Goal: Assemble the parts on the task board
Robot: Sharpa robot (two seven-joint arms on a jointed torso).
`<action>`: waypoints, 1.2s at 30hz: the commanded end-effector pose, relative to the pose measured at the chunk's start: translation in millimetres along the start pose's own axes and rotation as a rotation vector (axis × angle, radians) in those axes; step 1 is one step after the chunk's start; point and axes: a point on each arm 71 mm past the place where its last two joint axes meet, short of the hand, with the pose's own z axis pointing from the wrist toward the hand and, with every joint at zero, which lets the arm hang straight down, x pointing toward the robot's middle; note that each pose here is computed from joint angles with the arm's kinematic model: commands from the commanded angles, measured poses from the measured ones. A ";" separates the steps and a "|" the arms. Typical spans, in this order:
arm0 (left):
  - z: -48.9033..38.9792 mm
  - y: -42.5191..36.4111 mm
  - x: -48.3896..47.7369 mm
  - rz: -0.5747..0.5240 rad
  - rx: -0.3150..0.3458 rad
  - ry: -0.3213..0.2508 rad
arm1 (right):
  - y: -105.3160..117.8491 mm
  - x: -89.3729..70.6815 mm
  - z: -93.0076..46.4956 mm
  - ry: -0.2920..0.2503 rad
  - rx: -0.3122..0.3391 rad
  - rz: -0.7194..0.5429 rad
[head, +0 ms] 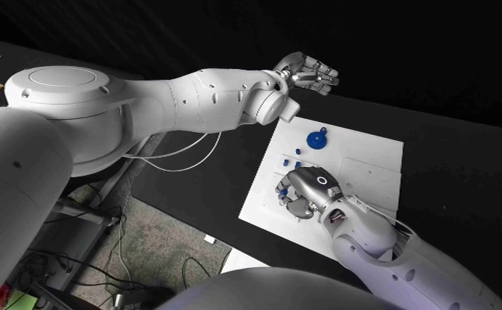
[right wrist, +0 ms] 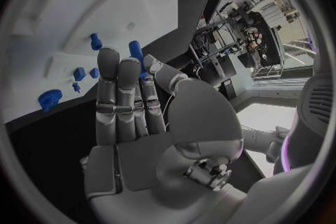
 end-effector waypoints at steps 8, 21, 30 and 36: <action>0.5 -1.8 1.8 -0.003 0.011 0.017 | 2.7 10.3 -1.4 0.034 -0.016 -0.012; 0.8 -1.8 2.4 -0.004 0.010 0.019 | -0.6 14.8 -1.4 0.043 -0.003 -0.027; 0.9 -1.7 2.3 -0.003 0.009 0.019 | -4.5 16.3 -2.1 0.044 0.014 -0.043; 1.1 -1.8 3.1 -0.004 0.009 0.021 | -5.6 17.0 -2.3 0.050 0.018 -0.051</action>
